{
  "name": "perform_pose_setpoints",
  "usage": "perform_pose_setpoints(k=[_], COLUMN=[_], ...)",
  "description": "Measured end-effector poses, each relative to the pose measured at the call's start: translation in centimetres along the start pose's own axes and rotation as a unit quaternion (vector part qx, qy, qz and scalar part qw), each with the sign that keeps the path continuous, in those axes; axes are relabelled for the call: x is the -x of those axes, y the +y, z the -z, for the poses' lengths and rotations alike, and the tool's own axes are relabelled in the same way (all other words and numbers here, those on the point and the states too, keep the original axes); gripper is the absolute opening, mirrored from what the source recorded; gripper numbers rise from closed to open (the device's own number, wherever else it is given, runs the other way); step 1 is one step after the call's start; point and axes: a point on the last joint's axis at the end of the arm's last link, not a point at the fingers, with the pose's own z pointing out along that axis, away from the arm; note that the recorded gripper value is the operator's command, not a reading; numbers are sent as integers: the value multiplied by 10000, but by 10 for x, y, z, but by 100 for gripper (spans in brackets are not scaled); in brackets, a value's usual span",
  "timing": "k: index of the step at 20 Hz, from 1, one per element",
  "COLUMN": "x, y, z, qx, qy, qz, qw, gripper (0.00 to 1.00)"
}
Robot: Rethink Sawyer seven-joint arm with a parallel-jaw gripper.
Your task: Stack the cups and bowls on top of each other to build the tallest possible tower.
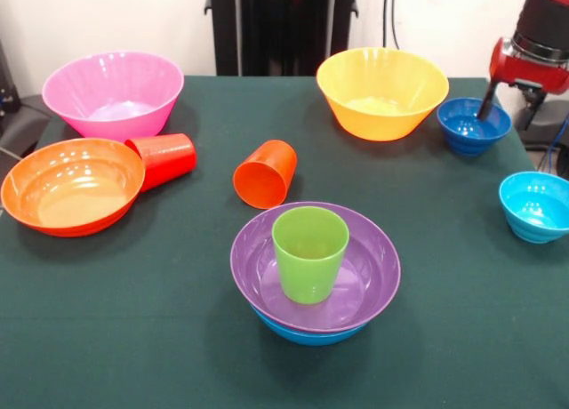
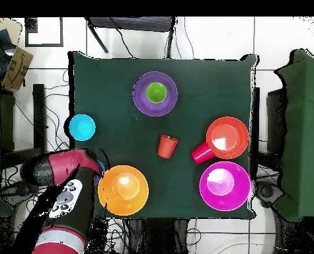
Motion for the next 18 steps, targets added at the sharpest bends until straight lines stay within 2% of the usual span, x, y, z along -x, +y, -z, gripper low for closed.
perform_pose_setpoints(k=[11, 18], x=[-1, -23], y=[8, 18], z=[6, 1], qx=[77, -57], qy=[-11, -57], qz=[-12, 220], qw=[10000, 9997], gripper=[100, 100])
